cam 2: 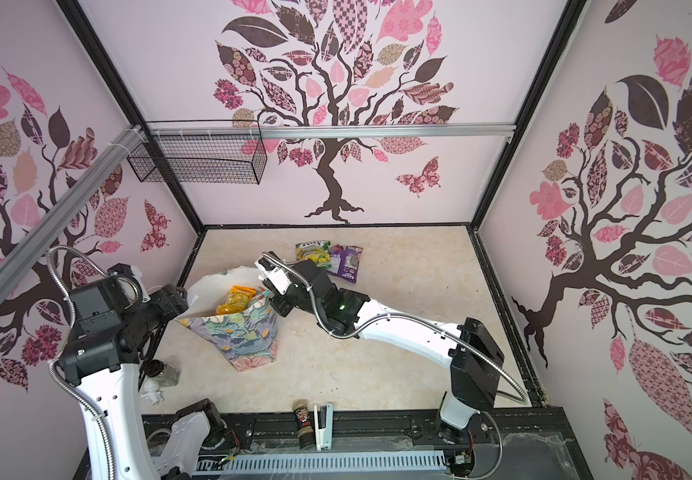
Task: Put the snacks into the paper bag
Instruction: 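Draw the left gripper with the paper bag back toward the robot, then move the open right gripper over the purple Fox's Berries packet, then close the right gripper on the purple packet's corner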
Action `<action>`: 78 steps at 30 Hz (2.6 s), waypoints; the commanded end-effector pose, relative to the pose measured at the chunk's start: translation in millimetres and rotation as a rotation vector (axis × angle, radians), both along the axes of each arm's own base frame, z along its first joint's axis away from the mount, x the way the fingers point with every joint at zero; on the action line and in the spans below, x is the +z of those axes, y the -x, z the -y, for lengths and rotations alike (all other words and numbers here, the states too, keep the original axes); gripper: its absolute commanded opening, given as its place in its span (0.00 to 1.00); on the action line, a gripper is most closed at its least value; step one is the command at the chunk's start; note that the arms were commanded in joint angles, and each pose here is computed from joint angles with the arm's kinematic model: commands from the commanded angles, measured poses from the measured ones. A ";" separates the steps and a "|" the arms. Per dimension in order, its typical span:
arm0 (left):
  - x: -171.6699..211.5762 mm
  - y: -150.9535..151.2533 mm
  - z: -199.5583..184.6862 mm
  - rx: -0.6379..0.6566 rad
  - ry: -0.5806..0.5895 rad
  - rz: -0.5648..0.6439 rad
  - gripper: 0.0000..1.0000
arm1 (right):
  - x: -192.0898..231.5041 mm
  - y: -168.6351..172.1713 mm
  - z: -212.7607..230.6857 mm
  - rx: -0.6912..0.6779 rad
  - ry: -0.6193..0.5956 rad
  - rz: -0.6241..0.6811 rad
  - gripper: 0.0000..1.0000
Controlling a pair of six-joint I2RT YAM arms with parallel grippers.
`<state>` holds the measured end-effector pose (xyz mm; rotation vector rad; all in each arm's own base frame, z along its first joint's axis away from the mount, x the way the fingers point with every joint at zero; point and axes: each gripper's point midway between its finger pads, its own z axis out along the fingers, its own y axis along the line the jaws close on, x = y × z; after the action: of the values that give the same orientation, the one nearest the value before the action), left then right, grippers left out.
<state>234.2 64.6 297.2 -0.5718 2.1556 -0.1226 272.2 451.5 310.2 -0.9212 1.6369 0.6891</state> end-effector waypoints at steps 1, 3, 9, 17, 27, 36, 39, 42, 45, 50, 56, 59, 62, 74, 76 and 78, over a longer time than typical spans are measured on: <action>6.9 -7.8 10.3 -0.065 0.017 0.076 0.62 | 40.7 5.1 13.4 -0.011 -0.093 0.048 0.00; 6.6 -10.2 12.3 -0.079 0.019 0.093 0.52 | 42.2 6.3 17.3 -0.015 -0.097 0.050 0.00; 6.3 -14.8 22.0 -0.134 0.036 0.145 0.01 | 45.0 9.3 36.1 -0.057 -0.105 0.053 0.00; 14.9 -18.2 41.8 -0.244 0.059 0.246 0.00 | 48.0 14.3 65.7 -0.122 -0.132 0.046 0.56; 14.8 -17.6 40.0 -0.233 0.044 0.263 0.00 | -7.8 -26.2 149.8 -0.406 -0.079 -0.079 0.66; 40.0 10.9 44.4 -0.216 -0.009 0.218 0.00 | -139.5 -105.5 197.2 -0.588 0.156 -0.361 0.72; 39.9 21.1 39.7 -0.172 -0.042 0.214 0.00 | -171.4 -119.0 190.1 -0.579 0.263 -0.373 0.75; 30.4 23.3 34.7 -0.147 -0.055 0.186 0.00 | -190.2 -134.0 190.9 -0.607 0.337 -0.331 0.75; 15.1 19.0 33.7 -0.149 -0.032 0.155 0.00 | -210.5 -145.3 193.2 -0.626 0.427 -0.311 0.76; 15.3 17.0 38.7 -0.167 -0.015 0.195 0.00 | -236.5 -158.5 193.5 -0.644 0.526 -0.300 0.78; 13.8 22.8 35.5 -0.139 -0.036 0.199 0.00 | -249.8 -168.1 190.4 -0.647 0.545 -0.300 0.79; 14.6 24.6 36.9 -0.141 -0.037 0.205 0.00 | -256.5 -174.7 190.1 -0.653 0.550 -0.314 0.79; 16.6 27.2 36.3 -0.133 -0.048 0.214 0.00 | -261.6 -180.2 189.1 -0.659 0.554 -0.326 0.79; 15.9 26.6 36.5 -0.131 -0.037 0.207 0.00 | -281.3 -197.0 197.9 -0.690 0.516 -0.394 0.78; 15.5 26.3 36.5 -0.133 -0.036 0.204 0.00 | -284.8 -199.8 195.9 -0.685 0.511 -0.410 0.78; 15.5 26.1 37.0 -0.136 -0.034 0.204 0.00 | -287.8 -202.6 194.4 -0.684 0.509 -0.417 0.78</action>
<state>205.2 27.8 311.8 -0.3835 2.0100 -0.2010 467.2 252.5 31.9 -0.5122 2.3675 -0.0504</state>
